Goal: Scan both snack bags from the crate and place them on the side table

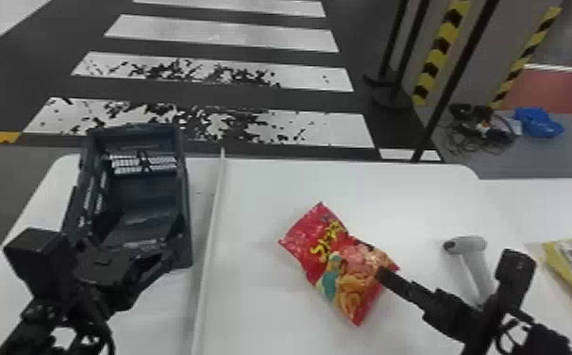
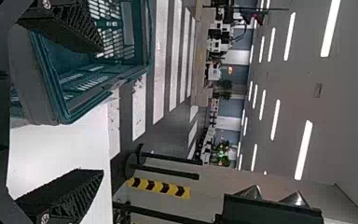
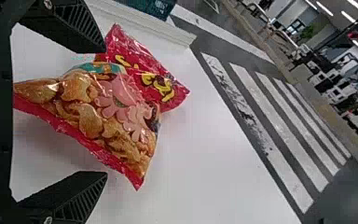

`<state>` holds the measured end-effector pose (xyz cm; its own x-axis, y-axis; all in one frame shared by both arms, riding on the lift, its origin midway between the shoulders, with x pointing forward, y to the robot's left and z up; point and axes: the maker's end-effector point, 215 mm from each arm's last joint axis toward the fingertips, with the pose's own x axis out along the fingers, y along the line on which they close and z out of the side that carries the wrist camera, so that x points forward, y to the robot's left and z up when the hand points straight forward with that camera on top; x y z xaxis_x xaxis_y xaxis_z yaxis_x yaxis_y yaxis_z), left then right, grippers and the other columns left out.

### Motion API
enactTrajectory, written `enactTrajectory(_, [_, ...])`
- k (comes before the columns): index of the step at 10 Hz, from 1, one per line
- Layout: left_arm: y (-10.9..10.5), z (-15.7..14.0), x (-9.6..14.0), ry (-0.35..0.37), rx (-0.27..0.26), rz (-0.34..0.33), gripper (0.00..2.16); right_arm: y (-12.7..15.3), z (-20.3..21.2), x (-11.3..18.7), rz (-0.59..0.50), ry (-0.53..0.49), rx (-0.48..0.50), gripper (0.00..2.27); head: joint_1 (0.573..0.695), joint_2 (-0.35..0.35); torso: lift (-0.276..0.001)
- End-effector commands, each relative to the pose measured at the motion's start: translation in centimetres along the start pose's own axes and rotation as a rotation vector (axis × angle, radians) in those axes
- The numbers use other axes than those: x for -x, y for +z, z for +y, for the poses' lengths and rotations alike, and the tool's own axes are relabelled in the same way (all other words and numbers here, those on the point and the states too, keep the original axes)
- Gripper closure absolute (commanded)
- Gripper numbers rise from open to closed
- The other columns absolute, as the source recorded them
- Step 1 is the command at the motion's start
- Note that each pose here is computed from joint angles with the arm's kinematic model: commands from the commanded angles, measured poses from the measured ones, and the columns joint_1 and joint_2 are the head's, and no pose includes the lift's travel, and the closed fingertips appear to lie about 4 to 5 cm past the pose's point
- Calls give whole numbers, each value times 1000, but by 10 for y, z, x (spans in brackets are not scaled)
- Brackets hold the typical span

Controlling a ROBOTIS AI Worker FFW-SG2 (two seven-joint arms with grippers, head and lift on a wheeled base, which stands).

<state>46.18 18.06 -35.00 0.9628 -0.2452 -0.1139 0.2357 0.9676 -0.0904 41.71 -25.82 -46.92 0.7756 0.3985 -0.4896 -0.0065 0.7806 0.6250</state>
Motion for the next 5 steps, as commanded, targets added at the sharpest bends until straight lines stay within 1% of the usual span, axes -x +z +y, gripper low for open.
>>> enactTrajectory(1, [-5, 0, 6, 4, 3, 6, 83, -4, -1, -9, 59, 39, -80, 56, 695, -103, -95])
enactTrajectory(2, [-7, 0, 7, 4, 4, 12, 83, 2, -4, -15, 63, 42, -83, 56, 695, -94, -95])
enactTrajectory(5, [-12, -1, 8, 2, 5, 21, 83, 20, -18, -37, 81, 49, -103, 56, 695, -96, -95])
